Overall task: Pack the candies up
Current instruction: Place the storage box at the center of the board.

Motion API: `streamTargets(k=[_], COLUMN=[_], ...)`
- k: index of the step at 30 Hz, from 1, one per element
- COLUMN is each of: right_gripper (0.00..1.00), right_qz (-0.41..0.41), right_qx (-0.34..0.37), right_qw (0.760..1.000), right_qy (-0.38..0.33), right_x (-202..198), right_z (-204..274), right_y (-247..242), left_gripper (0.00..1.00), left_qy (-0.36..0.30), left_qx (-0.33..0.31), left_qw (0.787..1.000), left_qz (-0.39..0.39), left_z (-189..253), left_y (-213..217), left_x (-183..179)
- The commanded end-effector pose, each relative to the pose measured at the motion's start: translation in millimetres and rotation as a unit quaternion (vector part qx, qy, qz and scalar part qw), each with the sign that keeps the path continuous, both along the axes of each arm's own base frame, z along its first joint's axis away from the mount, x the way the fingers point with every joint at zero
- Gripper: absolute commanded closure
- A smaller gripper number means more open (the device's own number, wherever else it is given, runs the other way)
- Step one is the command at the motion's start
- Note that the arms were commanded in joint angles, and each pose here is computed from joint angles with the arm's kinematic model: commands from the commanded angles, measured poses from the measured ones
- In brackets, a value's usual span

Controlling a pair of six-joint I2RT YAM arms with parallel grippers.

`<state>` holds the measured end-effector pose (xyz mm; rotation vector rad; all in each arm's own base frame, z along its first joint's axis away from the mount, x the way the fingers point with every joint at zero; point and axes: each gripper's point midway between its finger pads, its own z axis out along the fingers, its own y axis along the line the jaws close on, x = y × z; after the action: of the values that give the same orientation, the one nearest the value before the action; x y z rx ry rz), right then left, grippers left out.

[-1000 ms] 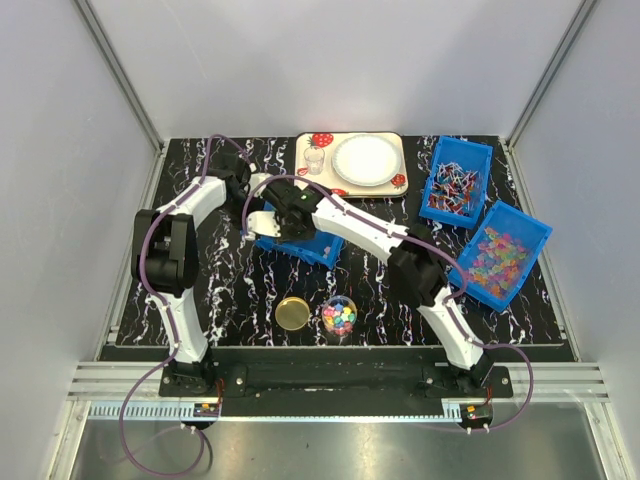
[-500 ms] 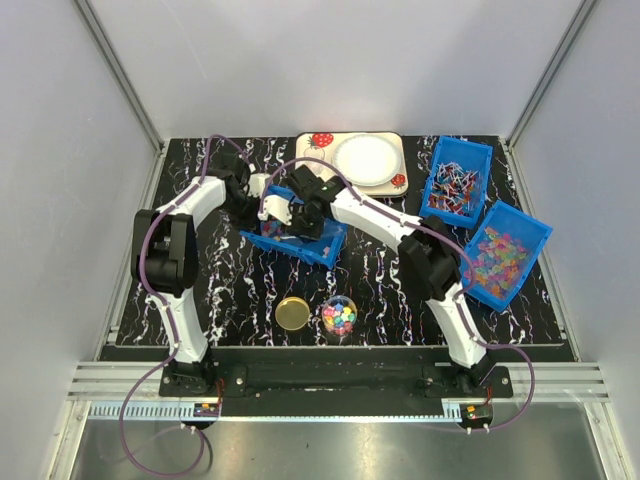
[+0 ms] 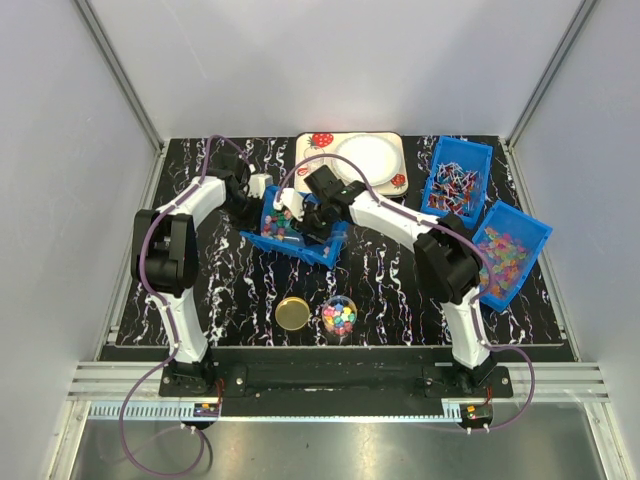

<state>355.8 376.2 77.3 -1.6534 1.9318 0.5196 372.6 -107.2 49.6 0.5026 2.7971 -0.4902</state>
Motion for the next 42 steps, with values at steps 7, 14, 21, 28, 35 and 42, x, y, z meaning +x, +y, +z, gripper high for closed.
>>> streamTargets(k=[7,14,21,28,35,42], right_gripper=[1.0,1.0,1.0,1.0,1.0,1.0], right_qz=[-0.008,-0.024,-0.042,-0.057,-0.063,-0.039], right_qx=[0.123,0.139,0.146,0.156,0.16,0.135], right_qw=[0.992,0.99,0.988,0.985,0.981,0.987], right_qy=[0.017,0.001,-0.027,-0.047,-0.084,-0.078], right_x=[-5.2,0.1,4.1,2.4,-13.2,-59.4], right_z=[66.9,87.5,107.4,124.3,148.5,146.7], right_y=[8.1,-2.3,-22.9,-44.0,-67.9,-100.7], left_gripper=[1.0,1.0,1.0,1.0,1.0,1.0], left_qy=[0.009,0.009,0.01,0.008,0.009,0.011], left_qx=[-0.017,-0.016,-0.017,-0.017,-0.017,-0.016], left_qw=[1.0,1.0,1.0,1.0,1.0,1.0], left_qz=[-0.002,-0.003,-0.002,-0.001,-0.001,-0.002], left_z=[-15.1,-15.6,-15.4,-14.5,-15.1,-17.0], left_y=[-7.7,-8.0,-7.9,-7.8,-7.8,-7.7], left_x=[1.3,0.7,0.7,1.4,1.2,1.3])
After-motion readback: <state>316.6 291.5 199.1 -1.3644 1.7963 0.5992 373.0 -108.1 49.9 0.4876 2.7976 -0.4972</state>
